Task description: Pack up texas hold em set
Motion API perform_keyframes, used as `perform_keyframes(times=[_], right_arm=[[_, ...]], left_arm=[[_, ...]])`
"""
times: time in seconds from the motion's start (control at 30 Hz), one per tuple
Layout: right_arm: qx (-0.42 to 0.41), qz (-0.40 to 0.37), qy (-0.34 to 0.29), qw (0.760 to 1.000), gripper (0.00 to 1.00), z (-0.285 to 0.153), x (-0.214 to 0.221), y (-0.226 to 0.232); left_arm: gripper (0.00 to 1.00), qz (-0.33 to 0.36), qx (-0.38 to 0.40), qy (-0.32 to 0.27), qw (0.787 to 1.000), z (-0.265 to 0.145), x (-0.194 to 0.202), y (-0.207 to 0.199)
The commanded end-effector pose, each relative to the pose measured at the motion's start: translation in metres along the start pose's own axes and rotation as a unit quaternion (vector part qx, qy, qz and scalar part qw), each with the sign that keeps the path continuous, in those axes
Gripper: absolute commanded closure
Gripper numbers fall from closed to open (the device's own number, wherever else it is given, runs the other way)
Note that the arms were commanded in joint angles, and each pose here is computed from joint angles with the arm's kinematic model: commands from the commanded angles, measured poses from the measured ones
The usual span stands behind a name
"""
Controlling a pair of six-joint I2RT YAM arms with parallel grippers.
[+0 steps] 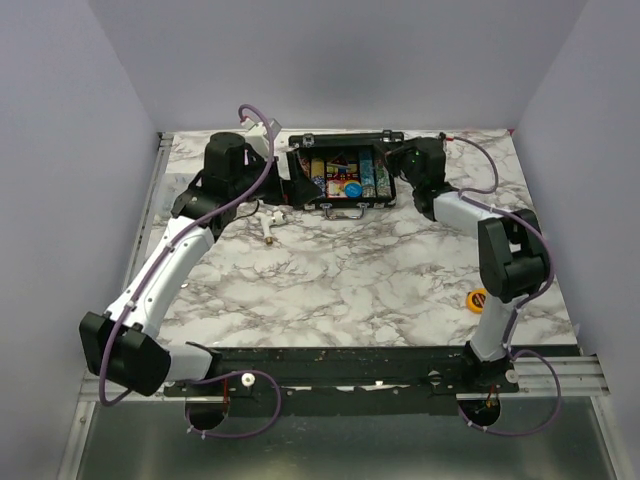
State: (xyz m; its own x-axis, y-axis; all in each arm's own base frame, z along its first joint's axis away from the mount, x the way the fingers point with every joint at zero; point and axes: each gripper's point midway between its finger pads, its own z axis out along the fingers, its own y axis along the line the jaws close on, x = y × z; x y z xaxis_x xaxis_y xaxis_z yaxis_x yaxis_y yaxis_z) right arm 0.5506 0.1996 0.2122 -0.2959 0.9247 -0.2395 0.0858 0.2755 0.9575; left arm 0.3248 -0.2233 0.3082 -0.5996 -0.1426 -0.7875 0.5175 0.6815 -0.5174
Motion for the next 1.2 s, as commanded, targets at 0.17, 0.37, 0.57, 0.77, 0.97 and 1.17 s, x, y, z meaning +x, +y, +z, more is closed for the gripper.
perform_keyframes(times=[0.17, 0.37, 0.57, 0.77, 0.97, 1.17], right_arm=[[0.15, -0.141, 0.161, 0.965, 0.63, -0.089, 0.053, -0.132], [0.241, -0.263, 0.197, 0.913, 0.36, -0.16, 0.045, -0.188], [0.207, -0.308, 0.195, 0.908, 0.31, -0.164, 0.035, -0.163], [0.16, -0.28, 0.208, 0.923, 0.33, -0.129, 0.026, -0.128], [0.092, -0.221, 0.23, 0.943, 0.51, -0.089, 0.014, -0.102], [0.056, -0.21, 0.271, 0.938, 0.62, -0.069, 0.029, -0.105]], left_arm=[[0.01, -0.101, 0.061, 0.066, 0.991, 0.048, 0.022, 0.006], [0.12, -0.181, 0.108, 0.07, 0.975, 0.083, 0.024, 0.004], [0.24, -0.212, 0.134, 0.077, 0.965, 0.143, 0.01, 0.012], [0.37, -0.226, 0.16, 0.1, 0.956, 0.197, 0.002, 0.031], [0.44, -0.28, 0.143, 0.124, 0.941, 0.223, 0.02, 0.065], [0.42, -0.36, 0.071, 0.14, 0.92, 0.222, 0.051, 0.108]])
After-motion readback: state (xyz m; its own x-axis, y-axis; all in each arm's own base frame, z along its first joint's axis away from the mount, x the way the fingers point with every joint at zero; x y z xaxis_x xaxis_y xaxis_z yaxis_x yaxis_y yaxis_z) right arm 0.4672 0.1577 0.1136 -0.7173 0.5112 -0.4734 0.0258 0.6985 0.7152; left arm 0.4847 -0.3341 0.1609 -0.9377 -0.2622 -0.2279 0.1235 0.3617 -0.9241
